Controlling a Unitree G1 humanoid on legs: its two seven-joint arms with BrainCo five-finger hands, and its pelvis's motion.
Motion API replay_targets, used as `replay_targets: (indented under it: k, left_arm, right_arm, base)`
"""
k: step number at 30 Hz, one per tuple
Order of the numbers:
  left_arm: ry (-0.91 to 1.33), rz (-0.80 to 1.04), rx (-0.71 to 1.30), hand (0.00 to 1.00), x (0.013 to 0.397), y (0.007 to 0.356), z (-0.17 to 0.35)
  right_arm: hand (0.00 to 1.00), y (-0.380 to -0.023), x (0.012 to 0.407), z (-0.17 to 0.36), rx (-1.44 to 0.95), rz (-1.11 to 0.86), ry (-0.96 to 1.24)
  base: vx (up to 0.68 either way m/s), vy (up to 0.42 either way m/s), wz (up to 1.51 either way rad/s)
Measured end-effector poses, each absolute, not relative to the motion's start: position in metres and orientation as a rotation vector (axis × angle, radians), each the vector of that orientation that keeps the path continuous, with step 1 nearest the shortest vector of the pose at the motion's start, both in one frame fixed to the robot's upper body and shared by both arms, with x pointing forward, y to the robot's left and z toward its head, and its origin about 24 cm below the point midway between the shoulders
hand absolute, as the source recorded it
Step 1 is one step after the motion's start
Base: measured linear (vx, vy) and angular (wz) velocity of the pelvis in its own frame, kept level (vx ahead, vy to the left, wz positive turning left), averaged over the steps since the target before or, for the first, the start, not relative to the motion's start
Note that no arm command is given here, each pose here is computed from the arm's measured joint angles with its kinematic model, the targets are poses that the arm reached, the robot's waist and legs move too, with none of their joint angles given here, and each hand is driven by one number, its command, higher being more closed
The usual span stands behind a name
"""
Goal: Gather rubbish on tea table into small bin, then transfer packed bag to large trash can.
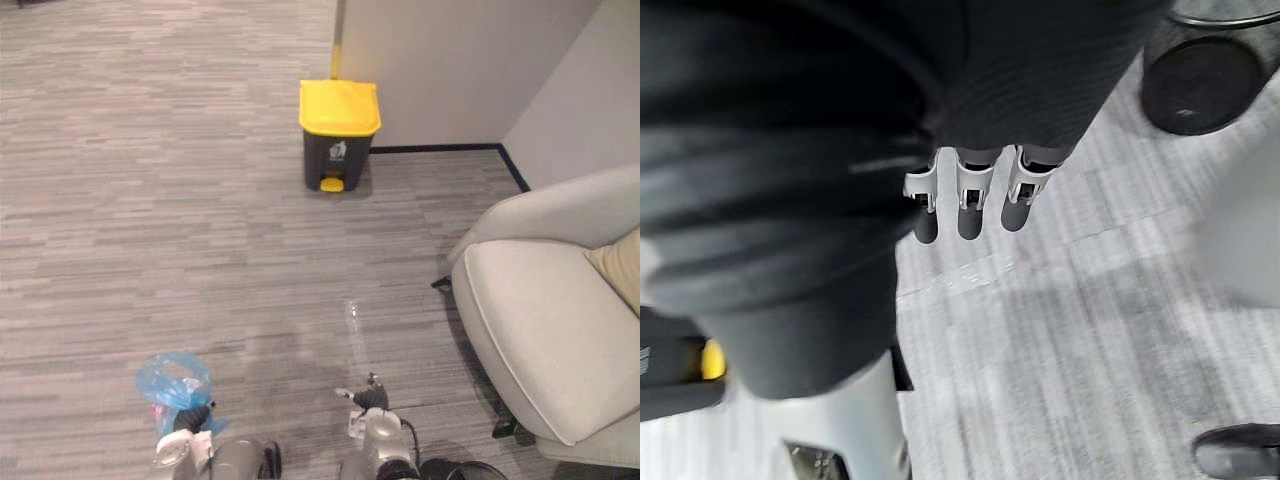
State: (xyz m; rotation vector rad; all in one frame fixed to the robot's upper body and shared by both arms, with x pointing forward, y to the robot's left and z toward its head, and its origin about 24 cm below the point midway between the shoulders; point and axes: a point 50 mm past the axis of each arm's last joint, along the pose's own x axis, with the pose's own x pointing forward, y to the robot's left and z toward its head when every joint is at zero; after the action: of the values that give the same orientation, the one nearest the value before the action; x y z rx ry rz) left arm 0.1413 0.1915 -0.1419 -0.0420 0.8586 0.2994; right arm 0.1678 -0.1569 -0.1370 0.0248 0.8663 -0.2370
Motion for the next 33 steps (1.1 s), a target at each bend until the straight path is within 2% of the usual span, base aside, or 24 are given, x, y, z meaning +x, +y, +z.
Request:
replay_targets:
  k: [3, 9, 15, 22, 26, 33]
  left_arm:
    - [0.846, 0.29, -0.035, 1.0, 0.147, 0.192, -0.14]
    - [0.904, 0.259, -0.032, 1.0, 0.134, 0.183, -0.148]
    - [0.827, 0.297, -0.102, 1.0, 0.146, 0.176, -0.139]
    - [0.809, 0.272, -0.106, 1.0, 0.151, 0.171, -0.137]
    - [0.829, 0.284, -0.058, 1.0, 0.148, 0.187, -0.139]
    - [0.901, 0.256, -0.008, 1.0, 0.133, 0.191, -0.146]
  right_arm:
    - [0.0, -0.162, 0.173, -0.135, -0.022, -0.218, 0.854]
    - [0.0, -0.18, 0.173, -0.134, -0.046, -0.26, 0.857]
    - [0.0, -0.165, 0.157, -0.141, -0.032, -0.224, 0.901]
    - [0.0, -0.181, 0.149, -0.144, -0.026, -0.301, 0.922]
    - [0.0, -0.172, 0.147, -0.146, 0.001, -0.293, 0.944]
    - [0.0, -0.17, 0.146, -0.146, 0.0, -0.277, 0.939]
  base:
    - [0.44, -0.129, 0.16]
    - [0.47, -0.188, 0.19]
    - [0.42, -0.073, -0.09]
    - [0.36, 0.149, -0.15]
    - [0.47, 0.262, -0.04]
    - [0.42, 0.092, -0.01]
